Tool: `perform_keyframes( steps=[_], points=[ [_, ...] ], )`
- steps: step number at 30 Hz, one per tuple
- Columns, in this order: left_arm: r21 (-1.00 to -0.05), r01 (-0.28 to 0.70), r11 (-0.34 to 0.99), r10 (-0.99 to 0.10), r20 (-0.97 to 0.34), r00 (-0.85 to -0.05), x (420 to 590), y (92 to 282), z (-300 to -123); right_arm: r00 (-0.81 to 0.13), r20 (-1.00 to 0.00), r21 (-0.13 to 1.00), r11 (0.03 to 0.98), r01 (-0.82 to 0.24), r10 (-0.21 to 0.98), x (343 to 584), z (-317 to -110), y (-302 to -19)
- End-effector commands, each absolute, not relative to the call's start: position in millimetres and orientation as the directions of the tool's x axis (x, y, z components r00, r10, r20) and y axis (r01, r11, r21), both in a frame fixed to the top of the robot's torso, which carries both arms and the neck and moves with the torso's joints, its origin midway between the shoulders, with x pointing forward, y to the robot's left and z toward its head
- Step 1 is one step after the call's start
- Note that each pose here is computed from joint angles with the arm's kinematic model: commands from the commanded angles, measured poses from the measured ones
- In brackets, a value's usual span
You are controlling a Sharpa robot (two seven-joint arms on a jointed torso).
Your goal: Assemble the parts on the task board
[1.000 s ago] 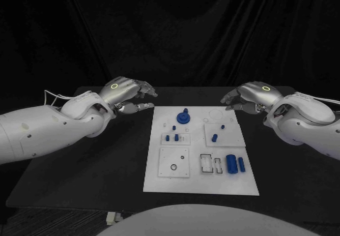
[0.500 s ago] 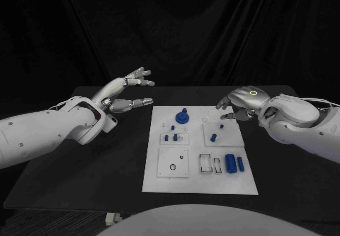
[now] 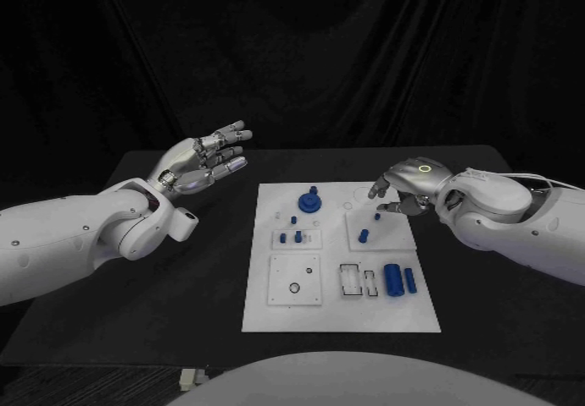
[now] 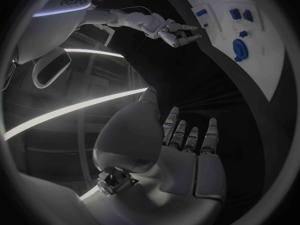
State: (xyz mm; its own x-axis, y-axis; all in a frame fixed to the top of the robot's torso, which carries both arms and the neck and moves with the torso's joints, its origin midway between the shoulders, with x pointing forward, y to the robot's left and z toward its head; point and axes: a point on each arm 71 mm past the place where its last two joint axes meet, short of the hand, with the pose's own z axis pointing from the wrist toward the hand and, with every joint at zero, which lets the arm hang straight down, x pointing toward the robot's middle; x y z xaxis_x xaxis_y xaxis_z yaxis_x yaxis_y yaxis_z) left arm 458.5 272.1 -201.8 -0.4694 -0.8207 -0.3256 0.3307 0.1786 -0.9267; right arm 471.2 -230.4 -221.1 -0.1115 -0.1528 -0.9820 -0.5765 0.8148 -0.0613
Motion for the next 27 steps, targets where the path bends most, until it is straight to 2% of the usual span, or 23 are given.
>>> perform_keyframes(
  steps=[1,7,27],
  points=[
    [-0.928,0.357,0.103,-0.851,-0.268,-0.451,457.4,271.9,-197.8,-0.138,-0.972,-0.079,0.821,-0.566,-0.188,472,-228,-232],
    [-0.932,0.351,0.094,-0.863,-0.252,-0.437,457.3,271.7,-198.7,-0.159,-0.967,-0.08,0.827,-0.556,-0.201,473,-236,-235],
    [-0.945,0.32,0.073,-0.852,-0.226,-0.472,457.4,267.4,-202.9,-0.187,-0.962,-0.068,0.839,-0.539,-0.198,475,-249,-237]
  ],
)
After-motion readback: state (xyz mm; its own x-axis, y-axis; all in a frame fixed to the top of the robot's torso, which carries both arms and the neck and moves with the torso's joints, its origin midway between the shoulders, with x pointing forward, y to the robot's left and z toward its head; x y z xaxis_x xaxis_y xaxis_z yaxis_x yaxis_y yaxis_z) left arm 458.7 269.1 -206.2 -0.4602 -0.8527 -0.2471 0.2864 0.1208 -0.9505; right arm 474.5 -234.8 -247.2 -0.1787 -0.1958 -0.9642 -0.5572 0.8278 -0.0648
